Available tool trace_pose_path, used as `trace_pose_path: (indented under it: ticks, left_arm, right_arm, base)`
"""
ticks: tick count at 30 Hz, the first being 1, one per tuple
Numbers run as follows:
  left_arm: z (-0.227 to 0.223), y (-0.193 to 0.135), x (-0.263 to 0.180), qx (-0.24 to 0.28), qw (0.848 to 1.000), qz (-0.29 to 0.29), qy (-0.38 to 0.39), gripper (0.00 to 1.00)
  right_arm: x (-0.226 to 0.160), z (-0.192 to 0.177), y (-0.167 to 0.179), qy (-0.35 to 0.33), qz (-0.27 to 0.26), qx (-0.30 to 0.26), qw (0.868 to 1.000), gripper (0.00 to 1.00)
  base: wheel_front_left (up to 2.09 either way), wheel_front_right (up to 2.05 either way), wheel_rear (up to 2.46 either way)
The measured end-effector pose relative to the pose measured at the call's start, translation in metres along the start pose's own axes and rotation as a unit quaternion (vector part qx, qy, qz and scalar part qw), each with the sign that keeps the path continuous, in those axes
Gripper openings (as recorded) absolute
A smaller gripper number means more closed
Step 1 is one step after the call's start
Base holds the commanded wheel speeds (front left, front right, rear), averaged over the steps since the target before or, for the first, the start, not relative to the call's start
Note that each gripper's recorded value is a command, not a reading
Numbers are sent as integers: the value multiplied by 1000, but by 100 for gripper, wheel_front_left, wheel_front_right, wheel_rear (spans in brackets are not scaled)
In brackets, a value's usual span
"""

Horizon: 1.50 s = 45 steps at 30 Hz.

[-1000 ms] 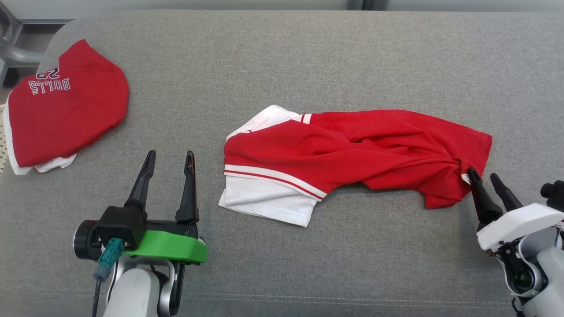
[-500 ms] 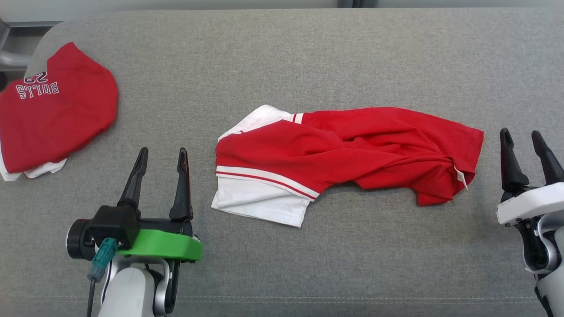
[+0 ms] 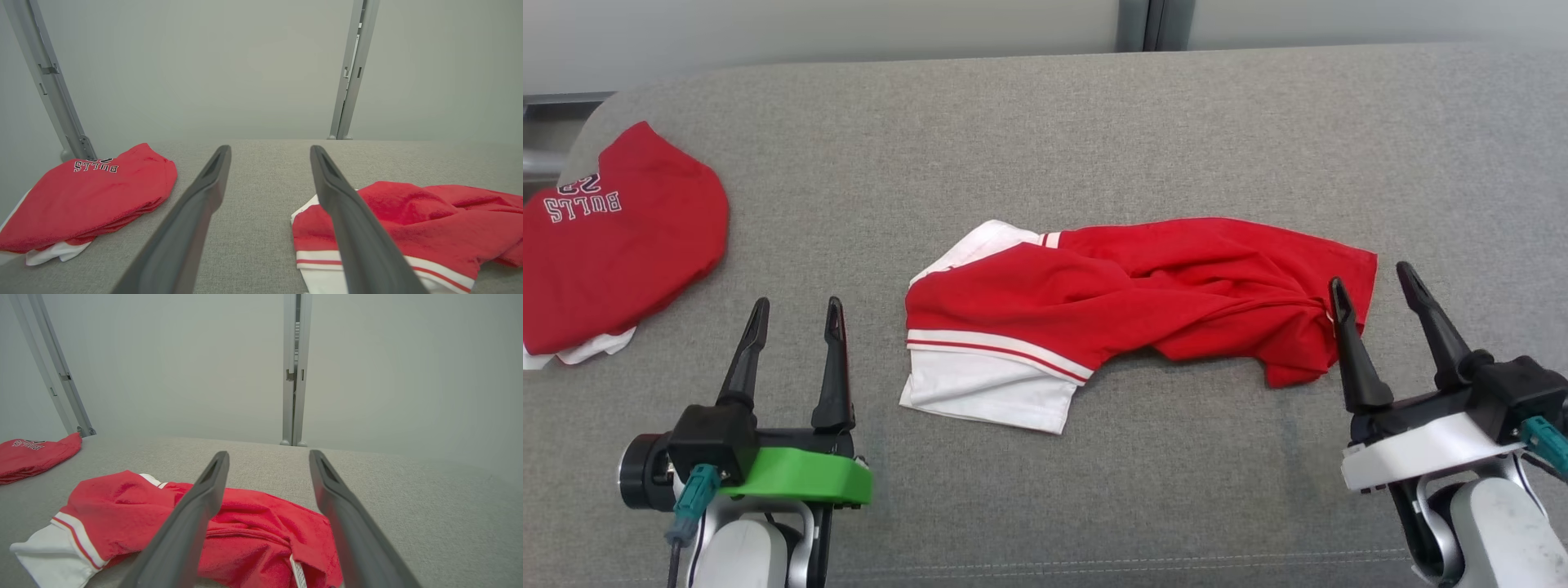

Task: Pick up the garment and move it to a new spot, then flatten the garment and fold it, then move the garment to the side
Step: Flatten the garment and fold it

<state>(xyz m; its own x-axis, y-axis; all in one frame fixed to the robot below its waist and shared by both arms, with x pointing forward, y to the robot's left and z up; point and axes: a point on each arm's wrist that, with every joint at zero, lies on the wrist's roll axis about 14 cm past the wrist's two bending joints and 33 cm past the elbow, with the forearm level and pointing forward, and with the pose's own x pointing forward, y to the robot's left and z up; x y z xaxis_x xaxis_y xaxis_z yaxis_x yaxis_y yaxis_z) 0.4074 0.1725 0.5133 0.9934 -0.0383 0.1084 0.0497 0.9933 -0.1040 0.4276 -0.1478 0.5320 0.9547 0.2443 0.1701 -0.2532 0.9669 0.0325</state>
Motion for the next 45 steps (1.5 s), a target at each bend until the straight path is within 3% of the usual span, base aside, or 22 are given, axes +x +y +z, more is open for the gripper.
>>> trace_pose_path:
  ticks: [19,30,36,45]
  left_arm:
    - [5,0,-27,11,1000,-5,6,100]
    - [7,0,-28,10,1000,-3,2,100]
    - [4,0,-29,9,1000,-2,8,100]
    - [-7,-3,-19,5,1000,-6,22,100]
  right_arm:
    - [-56,-3,32,26,-4,13,1000,100]
    - [-54,1,31,24,-7,19,1000,100]
    - [-62,-34,11,89,-21,8,996,100]
    - [-61,-91,-3,184,1,-30,982,100]
  base:
    - [0,0,0]
    - [0,0,0]
    - [0,0,0]
    - [0,0,0]
